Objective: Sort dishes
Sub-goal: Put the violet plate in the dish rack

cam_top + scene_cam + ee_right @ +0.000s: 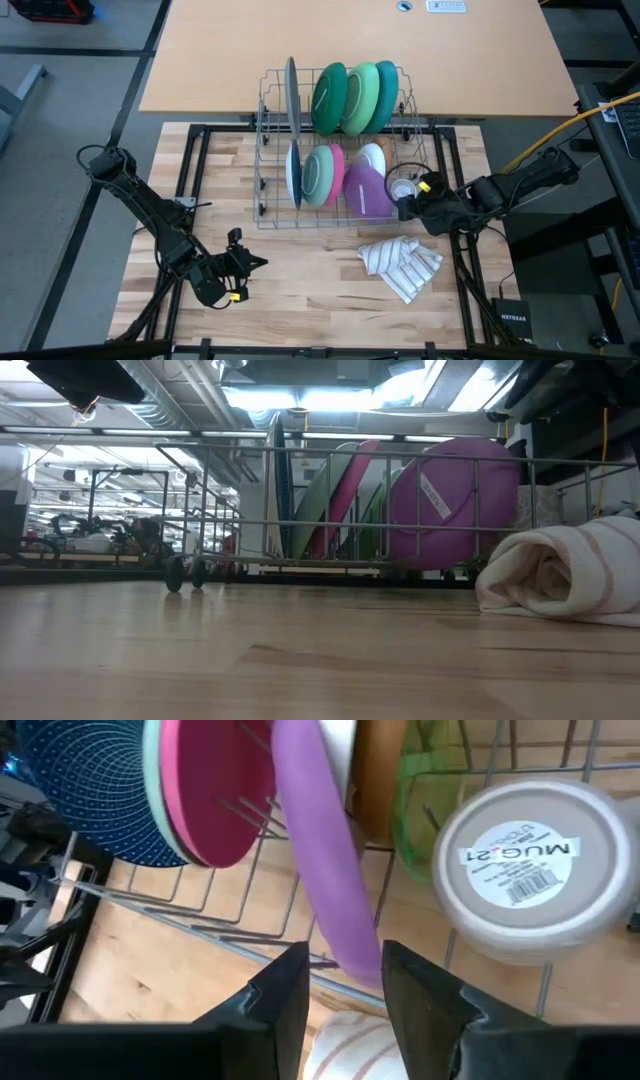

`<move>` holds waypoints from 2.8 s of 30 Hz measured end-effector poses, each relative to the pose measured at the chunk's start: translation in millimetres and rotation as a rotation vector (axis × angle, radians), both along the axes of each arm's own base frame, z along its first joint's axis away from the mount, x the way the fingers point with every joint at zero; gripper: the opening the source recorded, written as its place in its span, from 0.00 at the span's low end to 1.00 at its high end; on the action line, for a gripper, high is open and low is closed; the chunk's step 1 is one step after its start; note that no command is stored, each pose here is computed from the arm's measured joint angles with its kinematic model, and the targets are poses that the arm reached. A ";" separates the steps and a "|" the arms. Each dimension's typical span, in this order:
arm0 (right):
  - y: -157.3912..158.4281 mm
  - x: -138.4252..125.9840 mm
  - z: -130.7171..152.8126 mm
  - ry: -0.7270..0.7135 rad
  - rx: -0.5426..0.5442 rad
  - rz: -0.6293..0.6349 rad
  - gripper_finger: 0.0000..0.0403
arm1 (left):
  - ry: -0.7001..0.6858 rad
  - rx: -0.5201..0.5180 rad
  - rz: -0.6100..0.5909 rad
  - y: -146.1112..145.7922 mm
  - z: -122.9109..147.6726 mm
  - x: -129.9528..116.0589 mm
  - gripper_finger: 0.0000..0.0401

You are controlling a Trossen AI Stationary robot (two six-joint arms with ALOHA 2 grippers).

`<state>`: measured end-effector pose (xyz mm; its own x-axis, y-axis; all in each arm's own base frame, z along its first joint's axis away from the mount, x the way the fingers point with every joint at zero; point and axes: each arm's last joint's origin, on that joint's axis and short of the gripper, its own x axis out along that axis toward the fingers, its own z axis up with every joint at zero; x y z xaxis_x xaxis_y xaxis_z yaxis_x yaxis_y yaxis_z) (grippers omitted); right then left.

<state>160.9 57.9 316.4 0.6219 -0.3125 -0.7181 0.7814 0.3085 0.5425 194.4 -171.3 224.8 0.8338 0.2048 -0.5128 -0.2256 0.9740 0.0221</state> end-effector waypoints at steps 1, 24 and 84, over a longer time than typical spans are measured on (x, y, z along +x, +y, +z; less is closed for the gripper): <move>-0.2 -0.3 -0.8 0.007 0.001 -0.012 0.33 | 0.000 0.000 0.000 0.0 0.0 0.0 0.01; -6.0 4.7 -32.6 0.040 -0.075 -0.052 0.33 | 0.002 0.008 -0.006 -0.1 0.0 0.1 0.01; -17.4 42.2 -48.7 -0.222 -0.189 0.077 0.10 | 0.002 0.009 -0.006 -0.1 -0.1 0.0 0.01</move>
